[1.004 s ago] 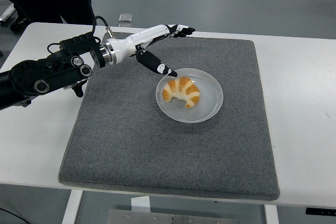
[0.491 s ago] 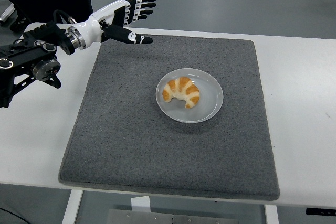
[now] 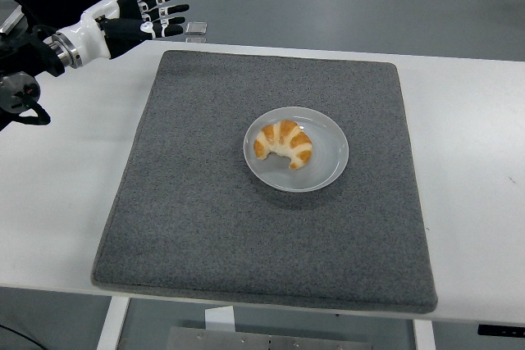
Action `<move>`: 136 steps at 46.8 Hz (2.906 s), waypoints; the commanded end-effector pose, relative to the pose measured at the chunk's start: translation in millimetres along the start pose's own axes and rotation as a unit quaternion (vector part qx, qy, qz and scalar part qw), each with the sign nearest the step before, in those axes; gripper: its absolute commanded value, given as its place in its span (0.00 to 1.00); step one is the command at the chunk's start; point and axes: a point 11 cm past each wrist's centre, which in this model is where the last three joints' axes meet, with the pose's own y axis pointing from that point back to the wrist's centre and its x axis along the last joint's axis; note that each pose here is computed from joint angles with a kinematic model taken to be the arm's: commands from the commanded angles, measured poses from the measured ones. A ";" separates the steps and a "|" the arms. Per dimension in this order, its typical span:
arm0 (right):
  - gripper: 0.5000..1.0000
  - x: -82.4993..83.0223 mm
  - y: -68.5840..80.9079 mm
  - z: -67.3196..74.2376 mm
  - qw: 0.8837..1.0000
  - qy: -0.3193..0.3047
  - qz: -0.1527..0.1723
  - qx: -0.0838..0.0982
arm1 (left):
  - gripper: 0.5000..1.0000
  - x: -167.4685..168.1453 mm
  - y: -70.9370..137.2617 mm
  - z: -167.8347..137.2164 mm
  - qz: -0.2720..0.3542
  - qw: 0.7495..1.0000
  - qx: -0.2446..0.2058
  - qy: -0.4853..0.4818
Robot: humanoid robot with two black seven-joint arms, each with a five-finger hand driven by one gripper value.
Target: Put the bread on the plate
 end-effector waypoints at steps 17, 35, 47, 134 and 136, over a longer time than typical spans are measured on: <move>0.91 0.0 0.0 0.0 1.000 0.000 0.000 0.000 | 0.99 28.8 20.4 1.3 0.030 0.985 -0.009 0.171; 0.91 0.0 0.0 0.0 1.000 0.000 0.000 0.000 | 1.00 24.8 18.3 -8.5 0.027 0.983 -0.004 0.182; 0.90 0.0 0.0 0.0 1.000 0.000 0.000 0.000 | 1.00 24.4 18.1 -8.1 0.026 0.983 -0.005 0.181; 0.90 0.0 0.0 0.0 1.000 0.000 0.000 0.000 | 1.00 23.3 19.0 -11.3 0.024 0.982 -0.005 0.187; 0.90 0.0 0.0 0.0 1.000 0.000 0.000 0.000 | 1.00 22.8 18.3 -10.9 0.024 0.982 -0.005 0.187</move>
